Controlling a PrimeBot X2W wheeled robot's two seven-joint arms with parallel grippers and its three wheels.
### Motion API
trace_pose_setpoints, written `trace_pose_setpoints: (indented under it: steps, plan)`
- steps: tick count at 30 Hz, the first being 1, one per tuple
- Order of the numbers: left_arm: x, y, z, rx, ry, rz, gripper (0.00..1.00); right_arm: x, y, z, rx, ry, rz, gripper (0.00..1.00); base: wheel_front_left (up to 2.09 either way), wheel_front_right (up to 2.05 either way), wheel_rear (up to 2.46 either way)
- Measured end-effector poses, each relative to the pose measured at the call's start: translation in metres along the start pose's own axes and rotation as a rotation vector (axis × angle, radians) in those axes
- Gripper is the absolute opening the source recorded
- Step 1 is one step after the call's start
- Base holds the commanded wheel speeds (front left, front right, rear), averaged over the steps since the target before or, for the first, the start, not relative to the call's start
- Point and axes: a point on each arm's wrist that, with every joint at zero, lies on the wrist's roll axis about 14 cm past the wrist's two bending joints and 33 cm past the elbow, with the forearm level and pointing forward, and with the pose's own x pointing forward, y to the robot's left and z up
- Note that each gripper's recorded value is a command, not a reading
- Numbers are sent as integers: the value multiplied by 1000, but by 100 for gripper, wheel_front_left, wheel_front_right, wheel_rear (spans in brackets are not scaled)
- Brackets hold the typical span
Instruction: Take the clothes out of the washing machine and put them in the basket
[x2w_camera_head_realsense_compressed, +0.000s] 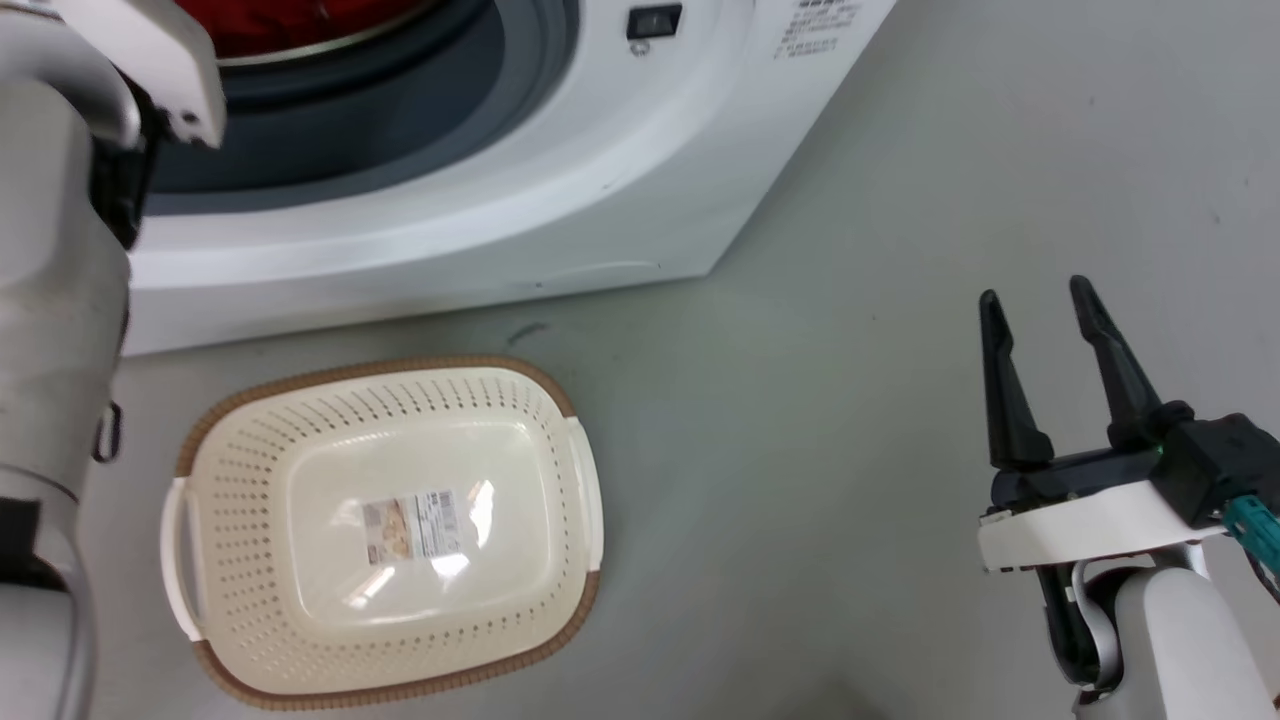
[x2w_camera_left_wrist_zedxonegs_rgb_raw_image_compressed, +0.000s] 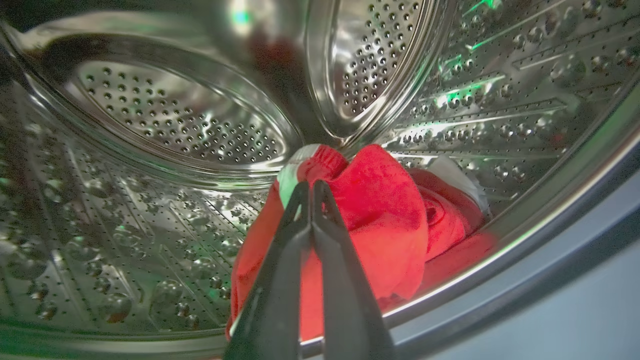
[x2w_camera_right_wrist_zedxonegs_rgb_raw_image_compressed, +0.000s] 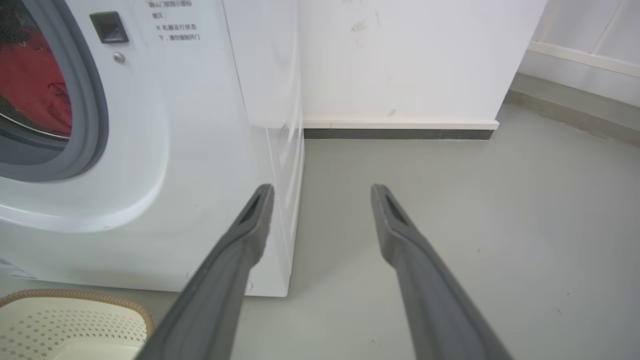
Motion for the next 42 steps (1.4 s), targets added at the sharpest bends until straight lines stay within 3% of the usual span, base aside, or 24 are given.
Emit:
trace_pose_setpoints:
  steps: [11,25,36,42]
  plan:
    - [-69,-11,69,-3,-206,22,0,-20,1,40,-11,-99,2,100,0,0,0]
    - [-173,-15,103,6,-388,62,0,-32,24,59,-2,-151,63,100,0,0,0]
    - [-228,-41,67,-19,-335,14,0,-31,42,63,4,-163,114,100,0,0,0]
    - [-235,-52,14,-8,-168,-11,0,-26,47,53,1,-136,129,100,0,0,0]
